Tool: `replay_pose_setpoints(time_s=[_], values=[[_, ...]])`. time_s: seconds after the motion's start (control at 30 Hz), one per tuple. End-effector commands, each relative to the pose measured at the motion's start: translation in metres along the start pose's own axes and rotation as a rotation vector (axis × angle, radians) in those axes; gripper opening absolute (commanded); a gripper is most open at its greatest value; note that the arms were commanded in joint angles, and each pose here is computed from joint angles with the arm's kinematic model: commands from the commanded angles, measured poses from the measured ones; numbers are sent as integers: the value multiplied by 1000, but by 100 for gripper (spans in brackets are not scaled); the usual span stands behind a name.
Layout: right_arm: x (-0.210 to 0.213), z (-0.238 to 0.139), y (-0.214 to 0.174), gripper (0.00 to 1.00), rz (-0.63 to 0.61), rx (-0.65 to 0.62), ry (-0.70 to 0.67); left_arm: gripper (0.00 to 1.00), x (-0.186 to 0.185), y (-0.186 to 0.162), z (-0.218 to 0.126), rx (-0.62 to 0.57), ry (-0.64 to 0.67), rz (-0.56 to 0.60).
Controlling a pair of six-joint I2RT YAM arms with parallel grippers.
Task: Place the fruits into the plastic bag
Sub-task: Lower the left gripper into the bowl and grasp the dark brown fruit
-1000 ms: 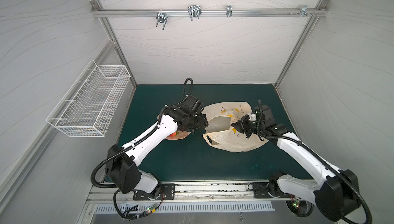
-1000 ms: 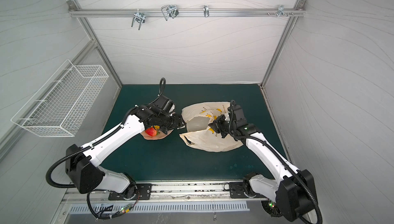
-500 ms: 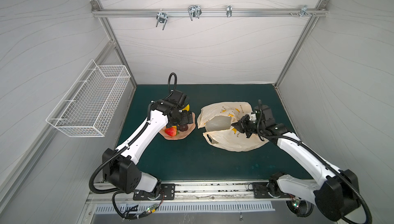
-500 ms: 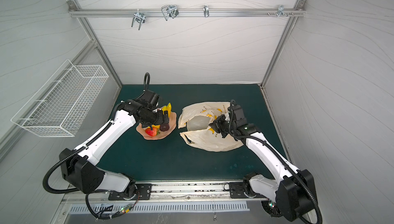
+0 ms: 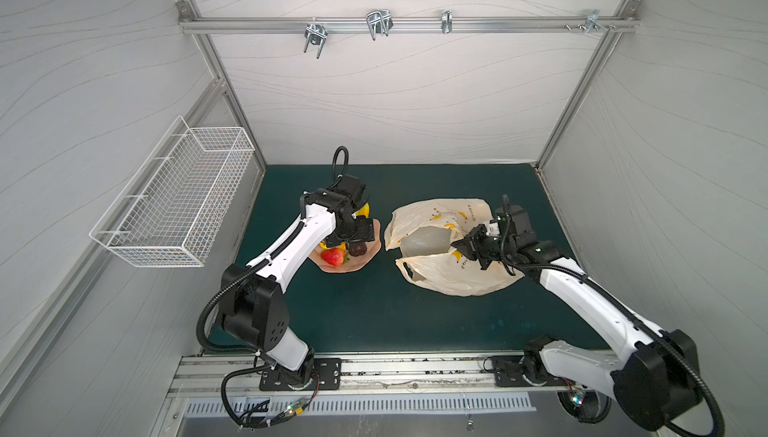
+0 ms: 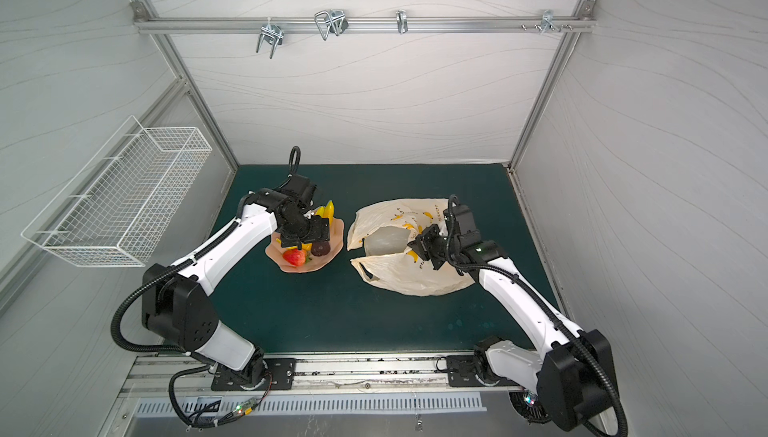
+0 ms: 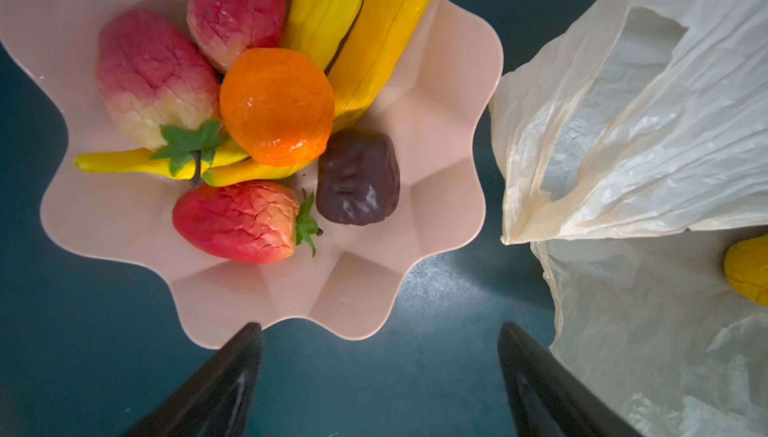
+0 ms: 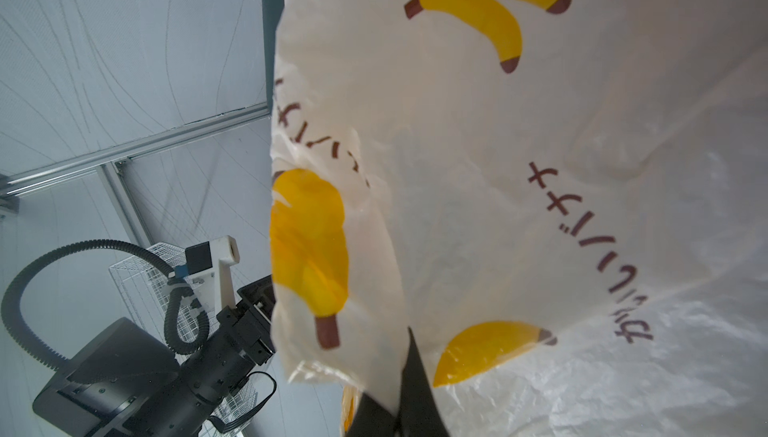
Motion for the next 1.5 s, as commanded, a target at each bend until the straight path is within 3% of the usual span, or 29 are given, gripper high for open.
replay_pose_setpoints(time_s=[0.0,0.63,1.2,1.47], values=[[7,-7,0,0,-3,-20,14,89,-2,8,14,6,-23,-13],[5,-5,0,0,0,-14,5,83,9,8,78,100,47,-83],[4,-1,2,0,5,-7,-1,75,14,9,104,142,91,-99],[6,1,1,0,4,1,0,63,13,12,104,139,88,-83]])
Point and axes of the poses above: each gripper's point midway between its finger pads, its own z axis out along the fingers, its own x axis along the line the jaws close on, y = z × x, the point moved 3 cm from there along -z, back along the fingers, and after that the axes turned 14 degrees about z, right-handed, at the moved point
